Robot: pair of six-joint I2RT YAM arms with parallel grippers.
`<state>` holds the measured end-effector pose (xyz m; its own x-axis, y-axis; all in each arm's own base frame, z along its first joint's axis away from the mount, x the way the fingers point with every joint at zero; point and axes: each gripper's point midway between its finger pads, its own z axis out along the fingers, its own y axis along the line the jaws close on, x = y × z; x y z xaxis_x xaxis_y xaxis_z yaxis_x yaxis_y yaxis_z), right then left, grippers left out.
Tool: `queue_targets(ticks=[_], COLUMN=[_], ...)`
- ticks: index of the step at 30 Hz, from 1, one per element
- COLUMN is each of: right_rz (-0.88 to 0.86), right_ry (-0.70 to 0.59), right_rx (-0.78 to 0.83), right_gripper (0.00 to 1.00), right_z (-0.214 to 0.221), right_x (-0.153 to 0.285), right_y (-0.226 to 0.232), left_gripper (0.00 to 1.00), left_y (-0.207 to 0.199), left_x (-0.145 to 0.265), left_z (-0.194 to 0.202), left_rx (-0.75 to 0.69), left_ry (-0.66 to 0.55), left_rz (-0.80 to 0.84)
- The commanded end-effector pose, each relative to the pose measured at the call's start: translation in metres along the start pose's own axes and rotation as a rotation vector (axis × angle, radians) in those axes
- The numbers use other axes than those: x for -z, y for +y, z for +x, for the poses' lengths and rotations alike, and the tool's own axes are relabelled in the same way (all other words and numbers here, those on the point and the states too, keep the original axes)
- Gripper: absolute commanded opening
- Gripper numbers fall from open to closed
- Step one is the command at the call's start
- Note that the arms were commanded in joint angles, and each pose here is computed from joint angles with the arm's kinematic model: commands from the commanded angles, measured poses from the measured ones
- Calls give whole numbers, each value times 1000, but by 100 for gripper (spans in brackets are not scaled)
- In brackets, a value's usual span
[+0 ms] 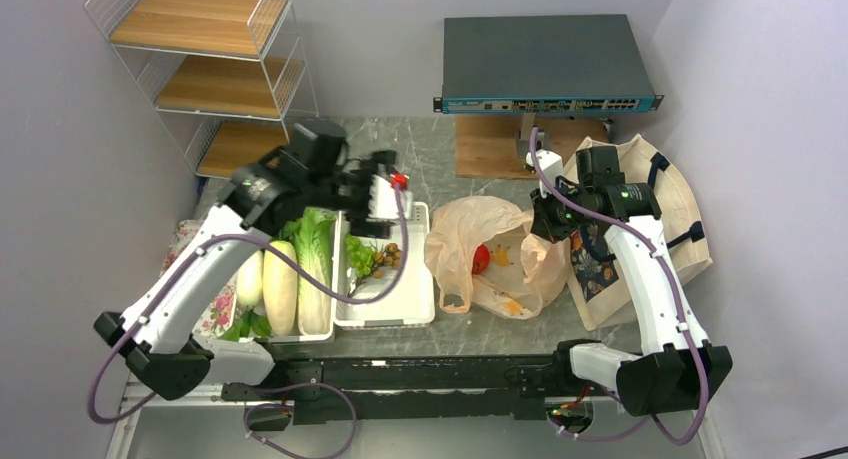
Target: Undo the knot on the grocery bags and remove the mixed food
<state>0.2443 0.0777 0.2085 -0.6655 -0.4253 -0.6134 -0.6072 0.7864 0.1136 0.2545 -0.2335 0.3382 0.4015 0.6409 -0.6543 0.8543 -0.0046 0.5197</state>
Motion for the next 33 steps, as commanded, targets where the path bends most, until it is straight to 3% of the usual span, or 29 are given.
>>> queue_targets(ticks=[1, 6, 9, 12, 18, 23, 26, 29, 33], right_rz=[-6, 9, 15, 9, -18, -26, -31, -45, -56], right_ry=[-89, -90, -103, -132, -147, -135, -133, -133, -131], right_rx=[-5, -13, -24, -50, -80, -85, -89, -91, -89], right_gripper=[0, 0, 0, 0, 0, 0, 0, 0, 0], right_z=[-19, -22, -31, -41, -39, -30, -28, -28, -28], right_x=[3, -3, -2, 4, 8, 8, 7, 6, 6], right_y=[2, -5, -9, -11, -7, -2, -2, 1, 3], left_gripper=[76, 59, 48, 40, 39, 38, 40, 48, 76], left_y=[-22, -78, -98, -107, -93, -72, -71, -74, -75], left_x=[-65, -132, -175, -207, -263, -273, -274, -286, -300], left_z=[-104, -159, -159, -138, -68, -22, 0, 19, 19], left_rx=[-84, -204, -237, -234, -122, -53, -44, -42, -20], left_ry=[-312, -411, -402, -333, -128, -38, 7, 76, 86], left_rz=[98, 265, 329, 349, 286, 232, 228, 240, 255])
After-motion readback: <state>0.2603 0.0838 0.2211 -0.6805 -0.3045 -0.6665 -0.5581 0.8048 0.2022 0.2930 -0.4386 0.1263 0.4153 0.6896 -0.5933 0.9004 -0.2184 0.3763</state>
